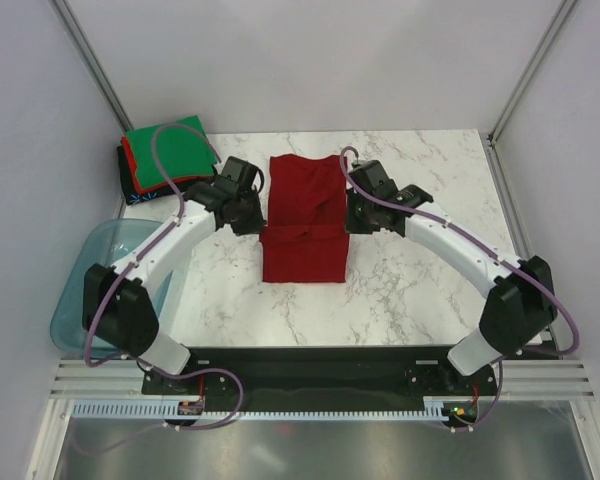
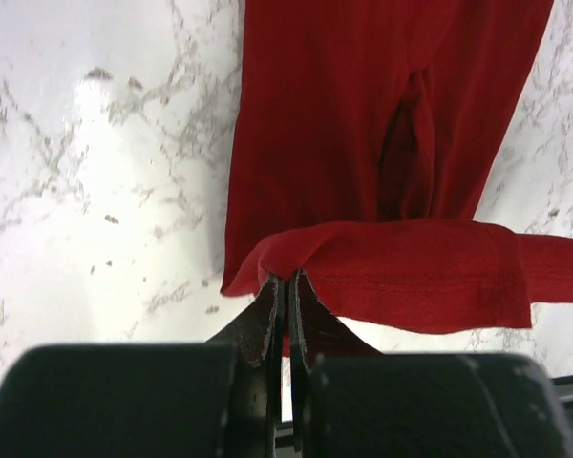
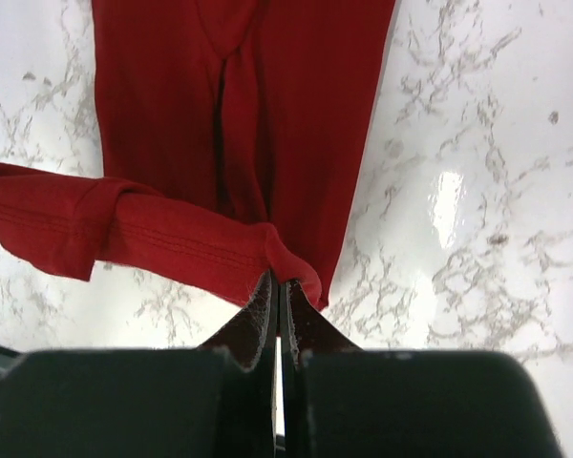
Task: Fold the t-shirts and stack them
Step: Fold the tshirt
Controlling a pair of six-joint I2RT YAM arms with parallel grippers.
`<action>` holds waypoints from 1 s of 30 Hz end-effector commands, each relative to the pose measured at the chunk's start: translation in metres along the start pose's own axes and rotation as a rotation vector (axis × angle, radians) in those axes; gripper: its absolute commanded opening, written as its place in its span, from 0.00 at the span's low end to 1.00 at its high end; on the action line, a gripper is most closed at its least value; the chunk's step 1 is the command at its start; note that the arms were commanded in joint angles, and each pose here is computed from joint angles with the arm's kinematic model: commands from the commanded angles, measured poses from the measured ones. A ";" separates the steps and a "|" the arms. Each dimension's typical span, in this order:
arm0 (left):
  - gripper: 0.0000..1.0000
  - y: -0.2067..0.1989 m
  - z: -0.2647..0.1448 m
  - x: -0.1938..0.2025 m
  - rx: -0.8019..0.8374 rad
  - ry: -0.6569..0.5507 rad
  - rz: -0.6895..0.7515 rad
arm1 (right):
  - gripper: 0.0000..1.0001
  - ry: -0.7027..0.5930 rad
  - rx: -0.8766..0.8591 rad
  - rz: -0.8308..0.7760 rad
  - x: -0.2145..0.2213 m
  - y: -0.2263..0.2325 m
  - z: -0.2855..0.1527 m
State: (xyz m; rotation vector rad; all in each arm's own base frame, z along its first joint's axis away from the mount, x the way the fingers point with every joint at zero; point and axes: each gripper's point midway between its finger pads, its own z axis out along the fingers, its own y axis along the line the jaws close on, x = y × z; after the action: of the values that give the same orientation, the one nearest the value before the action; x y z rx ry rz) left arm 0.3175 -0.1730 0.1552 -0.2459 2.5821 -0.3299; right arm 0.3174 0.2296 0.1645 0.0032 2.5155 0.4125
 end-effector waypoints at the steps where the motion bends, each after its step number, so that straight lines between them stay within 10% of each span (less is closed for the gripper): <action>1: 0.02 -0.011 0.010 -0.031 0.049 -0.030 0.058 | 0.00 -0.023 -0.024 -0.030 -0.025 0.004 0.012; 13: 0.04 -0.009 0.086 -0.058 0.037 0.088 0.052 | 0.00 0.083 -0.014 -0.018 -0.037 -0.011 0.085; 17: 0.19 -0.011 0.106 -0.070 0.056 0.117 0.026 | 0.01 0.093 -0.038 -0.010 -0.052 -0.008 0.106; 20: 0.52 -0.014 0.120 -0.084 0.079 0.156 0.008 | 0.37 0.083 -0.045 0.002 -0.076 -0.010 0.120; 22: 0.56 -0.014 0.123 -0.099 0.091 0.167 -0.002 | 0.61 0.092 -0.024 0.020 -0.088 -0.020 0.131; 30: 0.59 -0.027 0.074 -0.152 0.108 0.081 -0.011 | 0.67 -0.023 -0.088 0.030 -0.140 0.003 0.076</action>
State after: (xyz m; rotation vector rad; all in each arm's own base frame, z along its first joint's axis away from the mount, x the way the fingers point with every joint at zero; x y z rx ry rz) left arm 0.5092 -0.1789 0.1246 -0.2787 2.6609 -0.4708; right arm 0.4993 0.2361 0.1387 0.0543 2.5216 0.4867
